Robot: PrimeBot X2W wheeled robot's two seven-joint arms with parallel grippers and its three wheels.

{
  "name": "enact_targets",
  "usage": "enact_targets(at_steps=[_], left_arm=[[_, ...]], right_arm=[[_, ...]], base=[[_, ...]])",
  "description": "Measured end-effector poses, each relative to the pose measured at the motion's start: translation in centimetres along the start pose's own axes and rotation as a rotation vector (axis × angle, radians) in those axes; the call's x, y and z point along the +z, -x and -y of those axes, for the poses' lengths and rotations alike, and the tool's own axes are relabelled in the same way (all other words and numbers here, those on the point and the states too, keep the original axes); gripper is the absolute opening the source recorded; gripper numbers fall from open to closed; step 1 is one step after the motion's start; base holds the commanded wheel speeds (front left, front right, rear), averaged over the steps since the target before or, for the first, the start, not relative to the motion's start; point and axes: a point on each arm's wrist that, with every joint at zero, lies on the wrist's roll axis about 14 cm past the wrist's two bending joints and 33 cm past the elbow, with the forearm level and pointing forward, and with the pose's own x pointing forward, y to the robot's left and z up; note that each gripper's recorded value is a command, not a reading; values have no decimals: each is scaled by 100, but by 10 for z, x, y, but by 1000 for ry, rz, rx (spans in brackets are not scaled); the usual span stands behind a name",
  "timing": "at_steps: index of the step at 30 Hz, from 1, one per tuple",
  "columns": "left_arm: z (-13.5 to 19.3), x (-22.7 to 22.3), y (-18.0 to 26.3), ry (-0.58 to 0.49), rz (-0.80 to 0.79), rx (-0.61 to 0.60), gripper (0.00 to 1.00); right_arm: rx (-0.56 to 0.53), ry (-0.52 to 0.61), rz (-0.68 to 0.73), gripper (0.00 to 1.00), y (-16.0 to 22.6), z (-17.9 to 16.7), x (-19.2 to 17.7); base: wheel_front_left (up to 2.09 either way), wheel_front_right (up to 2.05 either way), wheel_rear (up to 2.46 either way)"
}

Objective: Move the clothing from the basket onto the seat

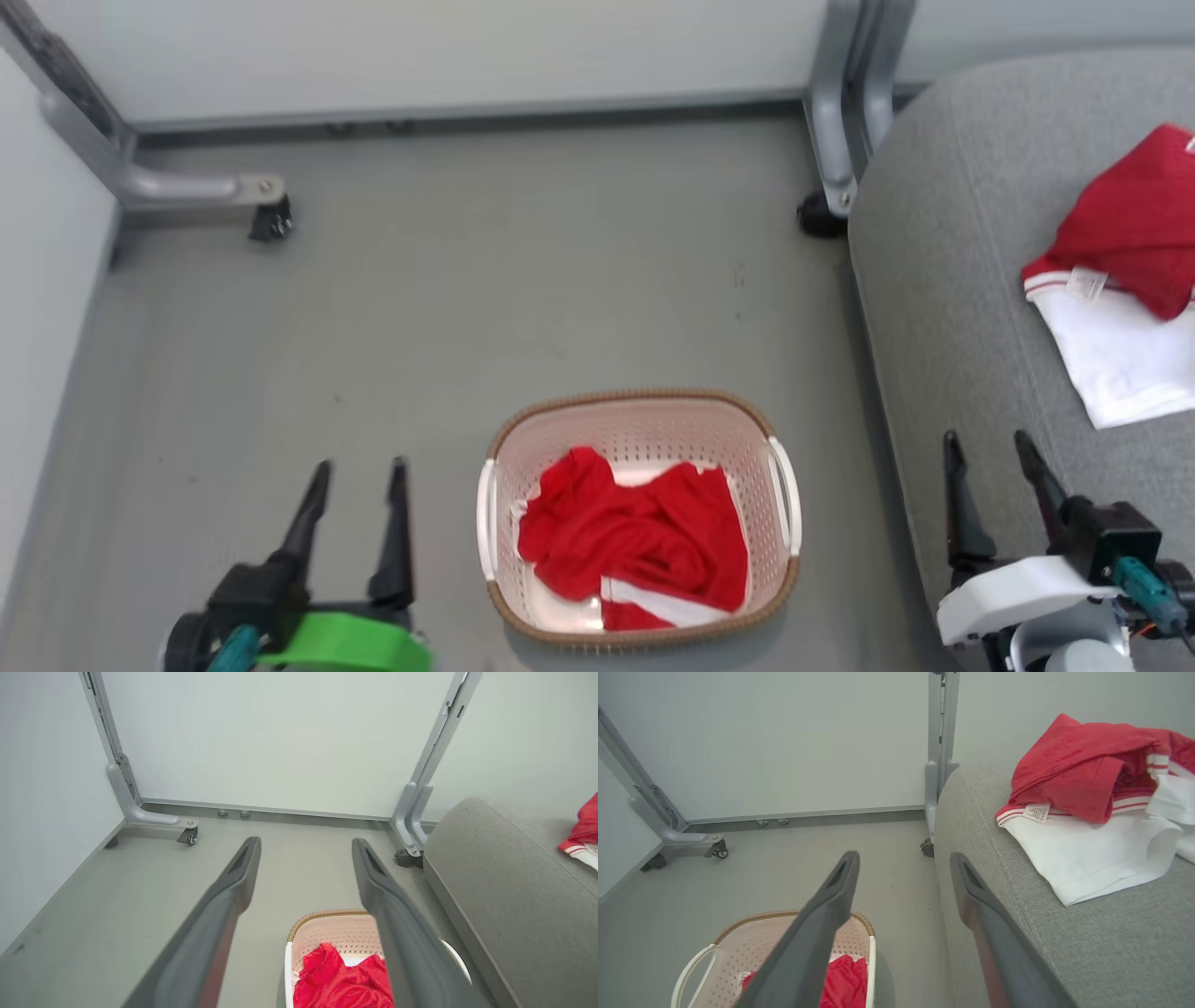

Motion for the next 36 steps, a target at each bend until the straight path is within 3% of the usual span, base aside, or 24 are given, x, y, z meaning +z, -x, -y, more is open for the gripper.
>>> enact_targets(at_steps=[5,10,14,22,36], left_arm=[[-35,42,26,-41,136,128,100],[-34,68,50,-100,225,109,100],[-31,65,68,-121,226,95,100],[-27,51,83,-9,201,82,100],[-4,42,78,-49,169,-1,100]], right_arm=[[79,-23,108,100,10,-27,35],[138,-37,180,100,24,-47,57],[152,-59,196,100,39,-52,61],[165,-80,195,100,69,-57,56],[145,-86,174,100,78,-53,46]], base=[[0,0,0],[0,0,0],[0,0,0],[0,0,0],[0,0,0]])
